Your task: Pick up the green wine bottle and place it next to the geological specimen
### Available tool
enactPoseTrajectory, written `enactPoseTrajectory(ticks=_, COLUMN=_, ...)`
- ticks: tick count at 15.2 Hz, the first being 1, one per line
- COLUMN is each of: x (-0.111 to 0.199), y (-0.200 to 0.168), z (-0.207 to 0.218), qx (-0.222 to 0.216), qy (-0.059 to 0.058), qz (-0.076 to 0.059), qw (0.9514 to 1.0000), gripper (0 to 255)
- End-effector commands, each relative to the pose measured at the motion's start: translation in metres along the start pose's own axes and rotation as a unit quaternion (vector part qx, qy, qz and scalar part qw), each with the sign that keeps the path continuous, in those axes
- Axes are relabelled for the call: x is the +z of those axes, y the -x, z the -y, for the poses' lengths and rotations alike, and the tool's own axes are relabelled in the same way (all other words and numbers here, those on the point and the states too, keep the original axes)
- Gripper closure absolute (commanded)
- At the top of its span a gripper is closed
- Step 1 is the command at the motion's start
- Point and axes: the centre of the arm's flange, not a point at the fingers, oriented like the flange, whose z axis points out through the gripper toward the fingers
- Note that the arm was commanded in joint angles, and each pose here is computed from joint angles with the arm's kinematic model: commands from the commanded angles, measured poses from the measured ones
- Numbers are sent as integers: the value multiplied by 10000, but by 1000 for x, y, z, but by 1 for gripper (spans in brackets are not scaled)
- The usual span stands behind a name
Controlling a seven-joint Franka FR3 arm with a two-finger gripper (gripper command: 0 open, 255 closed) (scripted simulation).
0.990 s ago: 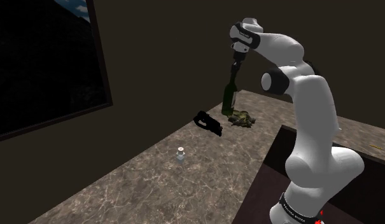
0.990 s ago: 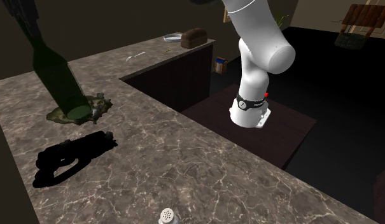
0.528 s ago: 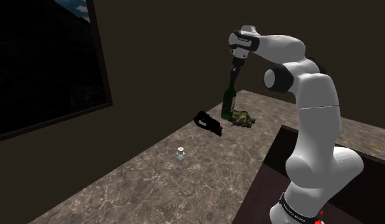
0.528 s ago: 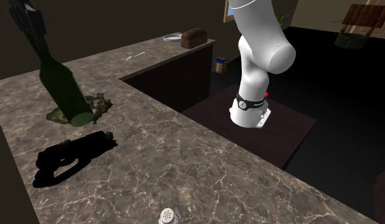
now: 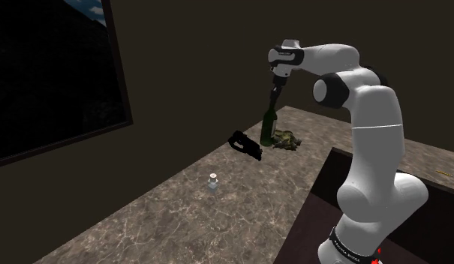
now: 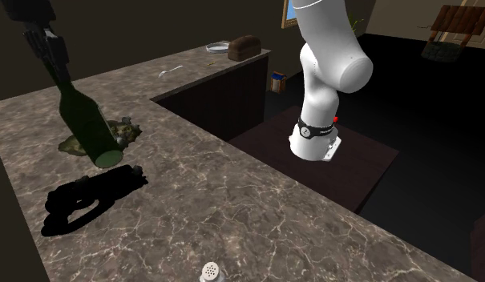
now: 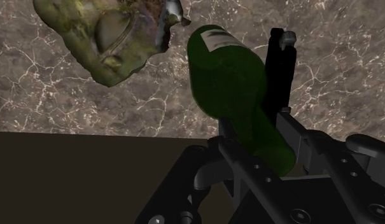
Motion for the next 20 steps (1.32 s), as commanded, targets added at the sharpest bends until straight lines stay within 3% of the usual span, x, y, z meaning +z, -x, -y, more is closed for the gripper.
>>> enactPoseTrajectory(ticks=1, x=10, y=1, z=1, qx=0, qy=4, qz=-3, qw=10000, gripper=255)
enactPoseTrajectory(ticks=6, x=36, y=4, z=0, qx=0, qy=4, qz=-3, qw=10000, gripper=255)
enactPoseTrajectory(ticks=14, x=38, y=4, z=0, qx=0, qy=4, qz=-3, qw=10000, gripper=255)
enactPoseTrajectory(ticks=15, x=38, y=4, z=0, qx=0, qy=4, qz=-3, qw=10000, gripper=0)
enactPoseTrajectory(ticks=20, x=38, y=4, z=0, qx=0, qy=4, qz=-3, qw=10000, gripper=0)
